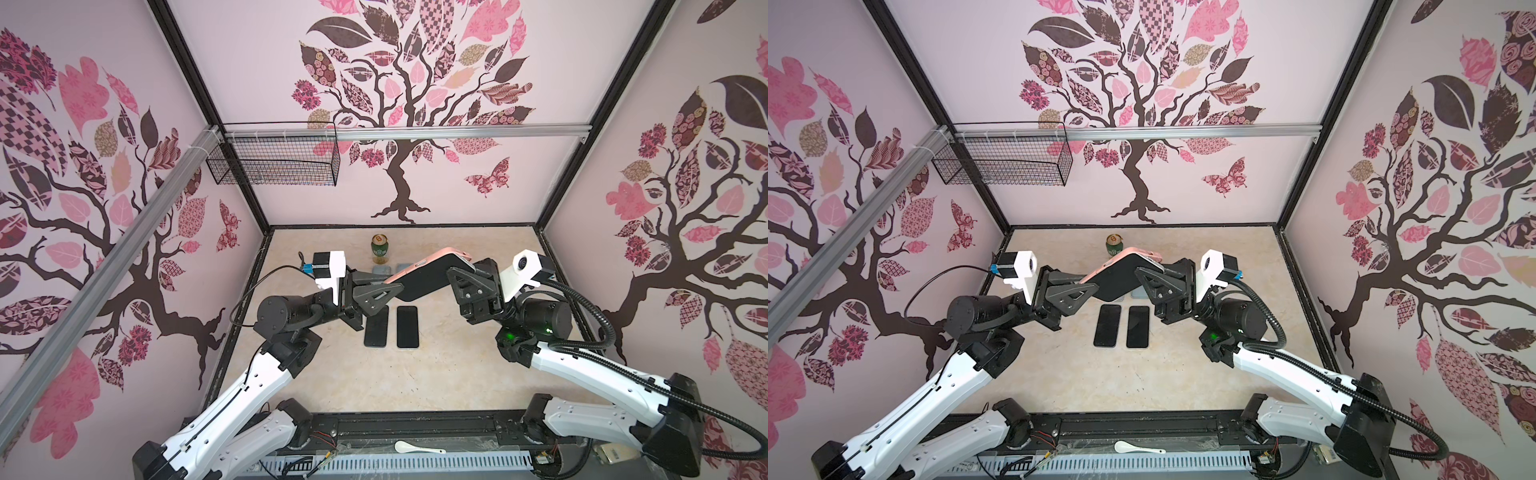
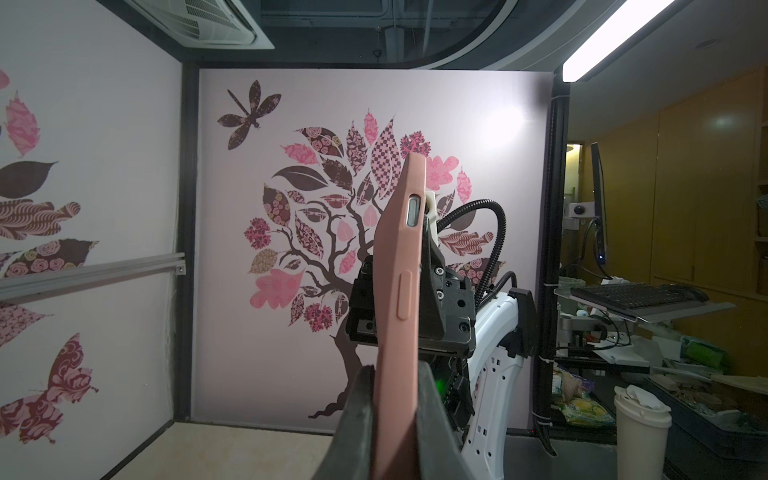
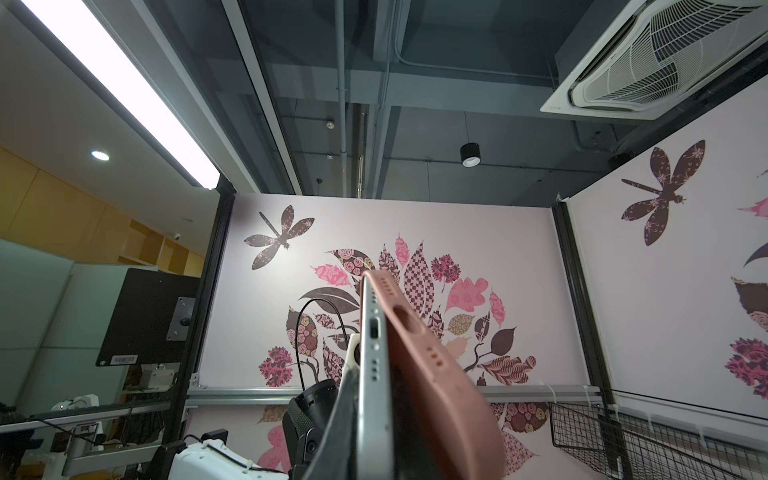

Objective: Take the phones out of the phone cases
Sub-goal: 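Lower the held phone toward the table with both grippers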

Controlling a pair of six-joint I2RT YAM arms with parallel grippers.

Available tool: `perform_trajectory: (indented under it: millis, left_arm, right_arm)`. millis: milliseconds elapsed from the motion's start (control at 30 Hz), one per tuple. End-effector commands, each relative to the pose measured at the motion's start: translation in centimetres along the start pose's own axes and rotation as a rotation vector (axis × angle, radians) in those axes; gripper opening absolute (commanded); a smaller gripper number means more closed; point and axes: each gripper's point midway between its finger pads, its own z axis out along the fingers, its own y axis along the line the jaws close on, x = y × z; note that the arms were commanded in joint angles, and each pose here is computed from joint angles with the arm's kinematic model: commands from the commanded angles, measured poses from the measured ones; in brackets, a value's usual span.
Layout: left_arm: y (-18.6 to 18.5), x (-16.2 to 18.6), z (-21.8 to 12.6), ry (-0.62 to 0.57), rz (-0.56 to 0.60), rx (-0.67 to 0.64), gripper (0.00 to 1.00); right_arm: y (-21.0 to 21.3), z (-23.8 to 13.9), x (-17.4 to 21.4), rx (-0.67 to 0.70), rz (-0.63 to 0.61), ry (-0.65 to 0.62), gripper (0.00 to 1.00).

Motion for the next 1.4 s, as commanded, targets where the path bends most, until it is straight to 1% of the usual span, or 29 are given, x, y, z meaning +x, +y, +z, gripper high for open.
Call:
perform_trajectory:
  millis: [0, 33, 67, 100, 167, 200, 233, 333, 400, 467, 533, 600, 700, 767, 867, 933, 1033, 1167, 1300, 1367]
  left_arm:
    - [4.3, 2.8, -0.5, 0.049, -0.112, -0.199, 0.00]
    - [4.4, 3.1, -0.6, 0.069, -0.115, -0.209, 0.01]
    - [4.6, 3.6, -0.7, 0.091, -0.115, -0.224, 0.16]
    - [4.8, 4.0, -0.9, 0.109, -0.114, -0.242, 0.28]
    - [5.1, 4.5, -1.6, 0.144, -0.108, -0.281, 0.42]
    - [5.2, 4.8, -2.1, 0.167, -0.102, -0.304, 0.62]
    - [5.2, 5.1, -2.5, 0.184, -0.095, -0.321, 0.73]
    - [5.5, 5.7, -3.9, 0.254, -0.090, -0.373, 0.76]
    - [5.6, 6.1, -4.5, 0.306, -0.090, -0.388, 0.78]
    - [5.6, 6.4, -4.7, 0.362, -0.090, -0.377, 0.78]
    - [5.5, 6.7, -4.7, 0.431, -0.090, -0.362, 0.79]
    - [5.0, 7.1, -4.5, 0.510, -0.099, -0.323, 0.80]
    - [4.4, 8.2, -4.1, 0.609, -0.132, -0.248, 0.77]
    - [4.3, 9.0, -4.1, 0.654, -0.151, -0.213, 0.76]
    - [3.9, 9.8, -3.7, 0.683, -0.175, -0.166, 0.74]
    - [3.6, 10.5, -3.4, 0.710, -0.170, -0.145, 0.74]
    - [3.2, 11.9, -2.7, 0.765, -0.153, -0.129, 0.74]
    - [3.6, 12.4, -2.1, 0.758, -0.170, -0.129, 0.71]
    - [3.5, 12.9, -1.6, 0.753, -0.193, -0.120, 0.68]
    - [3.2, 13.3, -1.3, 0.760, -0.197, -0.111, 0.67]
  right_arm:
    - [2.4, -0.6, 0.6, -0.081, -0.073, 0.059, 0.00]
    - [2.4, -0.8, 0.6, -0.068, -0.084, 0.072, 0.00]
    - [2.2, -1.1, 0.8, -0.047, -0.100, 0.090, 0.00]
    - [1.9, -1.5, 1.0, -0.020, -0.121, 0.117, 0.00]
    - [1.4, -2.3, 1.5, 0.030, -0.167, 0.181, 0.00]
    - [1.0, -2.9, 1.9, 0.058, -0.200, 0.228, 0.00]
    - [0.4, -3.5, 2.5, 0.091, -0.223, 0.281, 0.00]
    - [-1.3, -6.2, 5.5, 0.164, -0.307, 0.503, 0.00]
    - [-1.9, -8.1, 7.5, 0.164, -0.364, 0.655, 0.00]
    - [-2.3, -9.8, 9.2, 0.157, -0.413, 0.781, 0.00]
    - [-2.7, -11.2, 10.5, 0.147, -0.454, 0.887, 0.00]
    - [-3.0, -12.0, 11.3, 0.130, -0.495, 0.954, 0.00]
    - [-3.3, -12.8, 12.1, 0.101, -0.550, 1.000, 0.00]
    - [-3.3, -13.4, 12.7, 0.075, -0.591, 1.013, 0.00]
    - [-3.2, -14.0, 13.7, 0.021, -0.652, 1.025, 0.00]
    - [-3.0, -14.2, 14.3, -0.015, -0.666, 1.033, 0.00]
    - [-2.6, -14.5, 15.4, -0.078, -0.656, 1.069, 0.00]
    - [-2.3, -14.6, 16.1, -0.127, -0.647, 1.079, 0.00]
    - [-2.3, -14.6, 16.4, -0.134, -0.644, 1.075, 0.00]
    - [-2.4, -14.5, 16.4, -0.128, -0.640, 1.076, 0.00]
